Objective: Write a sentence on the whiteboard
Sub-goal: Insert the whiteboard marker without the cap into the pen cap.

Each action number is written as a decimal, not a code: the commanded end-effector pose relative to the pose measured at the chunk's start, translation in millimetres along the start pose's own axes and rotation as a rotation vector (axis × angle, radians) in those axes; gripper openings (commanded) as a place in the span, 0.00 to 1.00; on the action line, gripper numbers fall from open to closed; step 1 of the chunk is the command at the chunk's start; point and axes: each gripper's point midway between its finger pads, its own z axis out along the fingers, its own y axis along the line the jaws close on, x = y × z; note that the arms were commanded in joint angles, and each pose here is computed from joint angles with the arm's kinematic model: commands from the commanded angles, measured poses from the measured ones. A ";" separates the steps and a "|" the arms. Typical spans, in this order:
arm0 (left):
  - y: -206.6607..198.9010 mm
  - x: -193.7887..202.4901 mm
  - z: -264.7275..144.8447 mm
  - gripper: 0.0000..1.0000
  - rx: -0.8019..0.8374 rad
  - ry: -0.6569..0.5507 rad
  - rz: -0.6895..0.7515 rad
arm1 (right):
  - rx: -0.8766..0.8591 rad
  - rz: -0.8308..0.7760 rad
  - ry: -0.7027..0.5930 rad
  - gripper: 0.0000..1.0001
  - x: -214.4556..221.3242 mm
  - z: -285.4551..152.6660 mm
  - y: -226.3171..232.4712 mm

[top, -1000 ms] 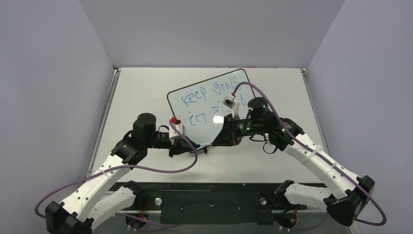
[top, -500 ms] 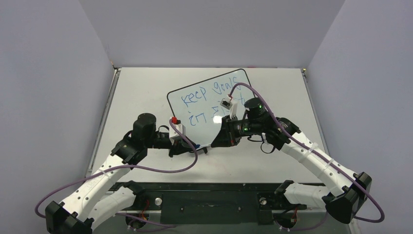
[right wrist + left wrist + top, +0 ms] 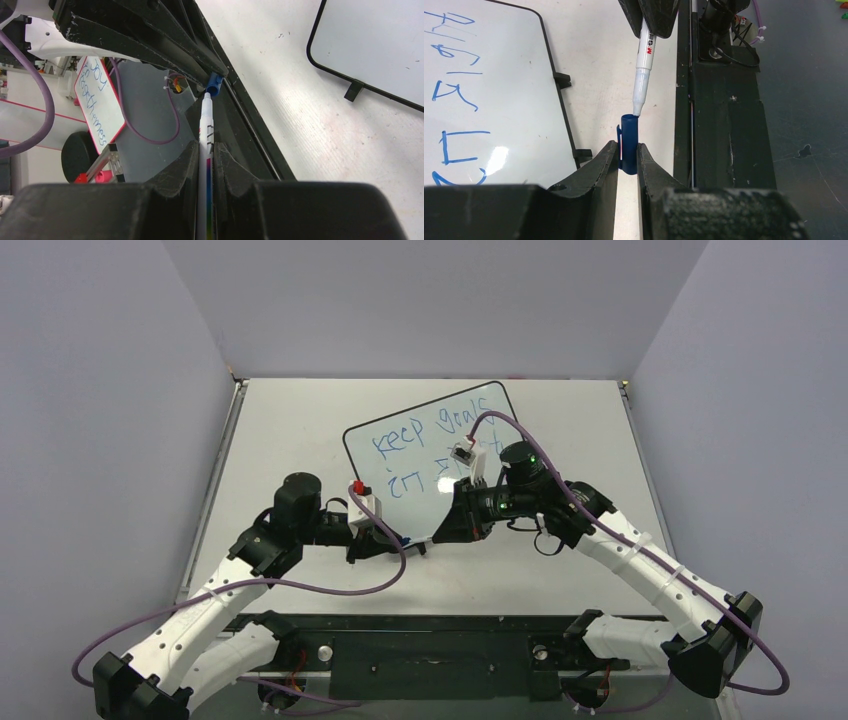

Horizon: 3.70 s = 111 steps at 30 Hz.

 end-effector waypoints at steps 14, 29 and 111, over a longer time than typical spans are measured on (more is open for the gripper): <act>-8.7 -15.3 -1.0 0.00 0.034 -0.043 0.064 | 0.040 -0.020 -0.061 0.00 -12.7 -6.7 -3.5; -9.1 -13.8 -0.2 0.00 0.038 -0.039 0.063 | 0.031 -0.008 -0.040 0.00 -11.3 -2.2 -4.4; -4.6 -24.1 9.1 0.00 0.014 -0.089 0.014 | 0.066 -0.041 0.087 0.00 8.2 62.9 -1.5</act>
